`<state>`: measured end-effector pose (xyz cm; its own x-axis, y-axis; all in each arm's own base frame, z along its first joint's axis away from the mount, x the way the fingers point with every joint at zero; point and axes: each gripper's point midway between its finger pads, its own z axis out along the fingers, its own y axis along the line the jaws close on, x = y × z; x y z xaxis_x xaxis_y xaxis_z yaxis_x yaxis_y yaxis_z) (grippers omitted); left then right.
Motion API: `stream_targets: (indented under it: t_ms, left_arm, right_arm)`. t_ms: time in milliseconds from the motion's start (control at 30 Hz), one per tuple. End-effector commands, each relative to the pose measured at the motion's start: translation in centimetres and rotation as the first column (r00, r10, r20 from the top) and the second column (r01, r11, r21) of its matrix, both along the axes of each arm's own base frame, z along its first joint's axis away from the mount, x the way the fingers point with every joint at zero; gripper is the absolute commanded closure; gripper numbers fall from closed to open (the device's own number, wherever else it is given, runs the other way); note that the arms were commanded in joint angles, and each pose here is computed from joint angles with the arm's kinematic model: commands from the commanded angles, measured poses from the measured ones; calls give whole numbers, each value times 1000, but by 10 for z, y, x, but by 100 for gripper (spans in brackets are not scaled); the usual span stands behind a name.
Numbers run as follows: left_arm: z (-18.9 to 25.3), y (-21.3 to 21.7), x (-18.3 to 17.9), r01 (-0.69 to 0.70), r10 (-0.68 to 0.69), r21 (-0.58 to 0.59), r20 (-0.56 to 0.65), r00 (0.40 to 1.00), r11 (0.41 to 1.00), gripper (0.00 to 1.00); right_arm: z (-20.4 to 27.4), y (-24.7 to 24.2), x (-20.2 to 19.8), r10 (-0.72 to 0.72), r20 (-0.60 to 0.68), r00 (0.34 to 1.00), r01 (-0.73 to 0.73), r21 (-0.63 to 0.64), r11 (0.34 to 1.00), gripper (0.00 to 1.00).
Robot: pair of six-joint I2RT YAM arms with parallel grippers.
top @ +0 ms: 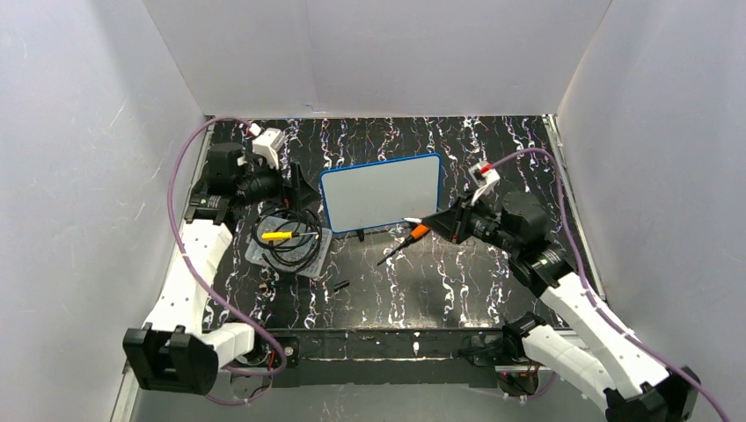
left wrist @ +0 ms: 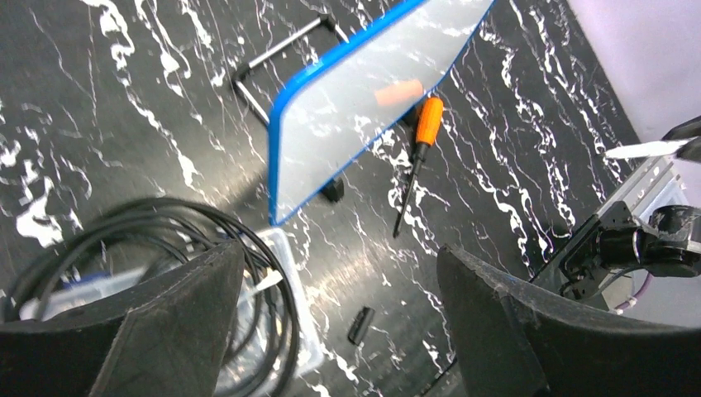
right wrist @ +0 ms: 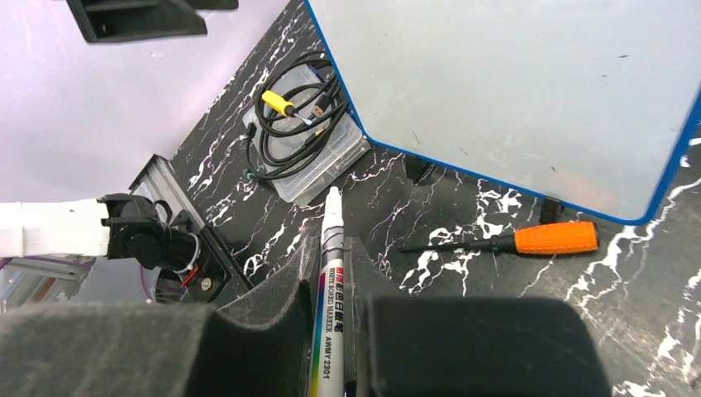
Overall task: Write a sentence on the whiteboard
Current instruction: Adjust the whiteboard at the center of the board.
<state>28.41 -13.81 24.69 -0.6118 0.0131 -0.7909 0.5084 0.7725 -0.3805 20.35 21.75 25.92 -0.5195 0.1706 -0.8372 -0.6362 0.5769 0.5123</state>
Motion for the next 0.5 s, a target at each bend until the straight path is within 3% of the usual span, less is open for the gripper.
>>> stream_targets:
  t_ms: [0, 467]
  left_arm:
    - [11, -3, 23, 160, -151, -66, 119, 981, 985, 17]
    - [-15, -18, 68, 335, -326, -94, 93, 941, 938, 19]
  right_arm:
    - [22, 26, 14, 15, 95, 995, -19, 47, 999, 99]
    - [12, 69, 0, 144, 88, 986, -150, 54, 987, 99]
